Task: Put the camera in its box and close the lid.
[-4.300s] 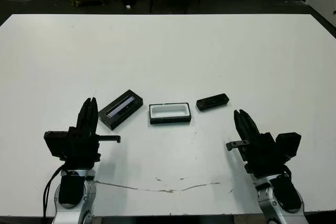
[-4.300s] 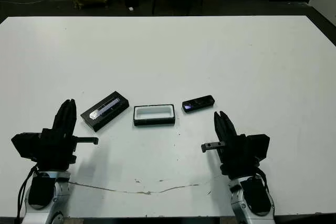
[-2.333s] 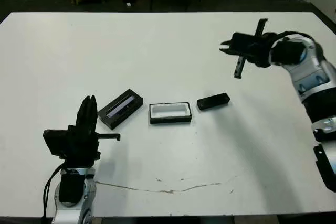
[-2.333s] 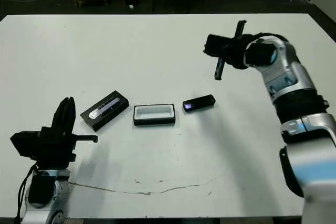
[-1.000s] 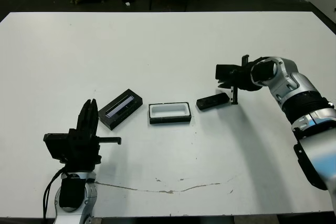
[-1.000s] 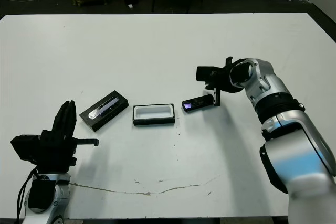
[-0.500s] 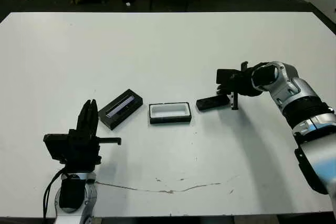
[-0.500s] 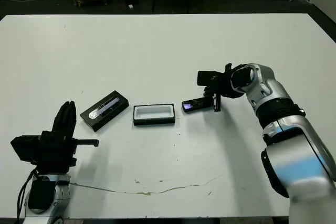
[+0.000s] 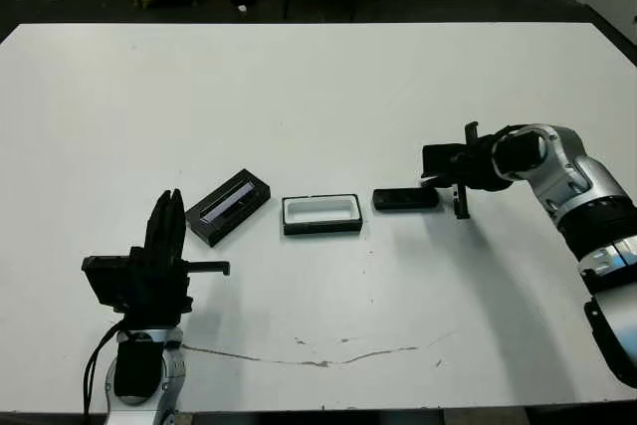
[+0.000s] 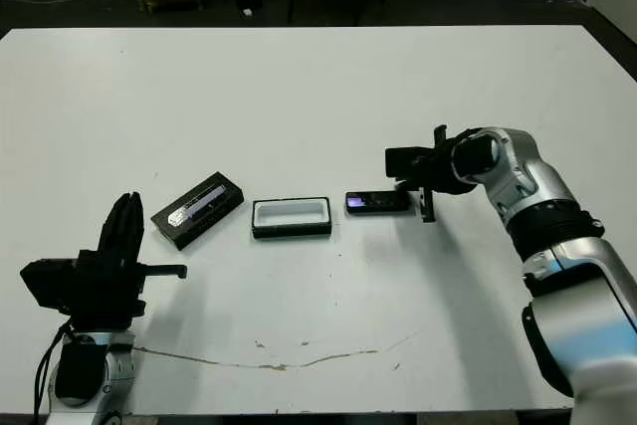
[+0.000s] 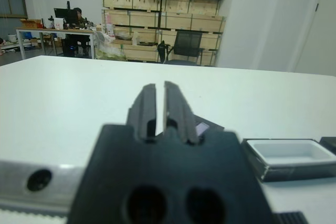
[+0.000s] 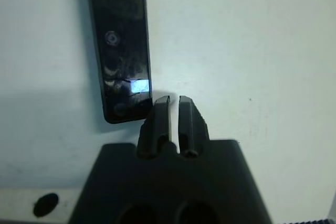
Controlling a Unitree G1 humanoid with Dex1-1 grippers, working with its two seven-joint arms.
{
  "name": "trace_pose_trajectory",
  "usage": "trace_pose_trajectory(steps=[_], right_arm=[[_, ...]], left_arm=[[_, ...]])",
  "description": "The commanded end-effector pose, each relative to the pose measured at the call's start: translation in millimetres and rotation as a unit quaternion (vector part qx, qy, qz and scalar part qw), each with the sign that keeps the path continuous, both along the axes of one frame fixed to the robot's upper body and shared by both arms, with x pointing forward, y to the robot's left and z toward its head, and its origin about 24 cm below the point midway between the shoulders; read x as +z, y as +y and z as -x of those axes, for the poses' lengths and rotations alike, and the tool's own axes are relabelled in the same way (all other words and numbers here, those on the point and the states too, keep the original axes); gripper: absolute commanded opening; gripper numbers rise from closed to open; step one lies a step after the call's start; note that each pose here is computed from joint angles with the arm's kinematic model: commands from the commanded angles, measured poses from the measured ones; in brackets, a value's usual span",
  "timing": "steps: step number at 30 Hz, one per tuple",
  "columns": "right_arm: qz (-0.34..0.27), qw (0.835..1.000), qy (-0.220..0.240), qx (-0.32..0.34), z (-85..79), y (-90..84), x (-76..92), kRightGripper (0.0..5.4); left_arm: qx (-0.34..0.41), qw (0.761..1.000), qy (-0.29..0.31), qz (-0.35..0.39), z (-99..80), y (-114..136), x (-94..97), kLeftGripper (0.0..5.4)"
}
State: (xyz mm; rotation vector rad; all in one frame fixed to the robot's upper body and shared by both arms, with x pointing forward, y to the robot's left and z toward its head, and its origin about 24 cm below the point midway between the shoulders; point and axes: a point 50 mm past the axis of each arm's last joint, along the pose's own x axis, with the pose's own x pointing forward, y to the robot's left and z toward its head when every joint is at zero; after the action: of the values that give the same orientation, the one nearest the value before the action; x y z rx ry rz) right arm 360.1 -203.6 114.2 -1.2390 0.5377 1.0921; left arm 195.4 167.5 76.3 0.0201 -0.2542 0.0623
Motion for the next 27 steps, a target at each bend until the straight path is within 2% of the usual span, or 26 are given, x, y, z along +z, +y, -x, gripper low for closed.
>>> trace_pose_trajectory(steps=[1,11,15,27], right_arm=[[0.009,0.999,0.038,-0.001,9.9,-4.4,-13.5,0.01],[0.003,0.998,0.057,-0.004,21.9,-2.8,-18.0,0.01],[-0.010,0.997,0.071,0.020,27.7,-2.4,-21.8,0.01],[-0.015,0.993,0.109,0.037,43.3,2.0,-19.1,0.01]], left_arm=[[0.006,1.000,0.018,0.001,2.7,2,-8.6,0.00],[0.008,1.000,0.018,-0.001,3.9,3,-10.0,0.00],[0.010,1.000,0.020,0.001,4.4,2,-9.9,0.00],[0.010,1.000,0.017,0.001,4.3,2,-10.3,0.00]])
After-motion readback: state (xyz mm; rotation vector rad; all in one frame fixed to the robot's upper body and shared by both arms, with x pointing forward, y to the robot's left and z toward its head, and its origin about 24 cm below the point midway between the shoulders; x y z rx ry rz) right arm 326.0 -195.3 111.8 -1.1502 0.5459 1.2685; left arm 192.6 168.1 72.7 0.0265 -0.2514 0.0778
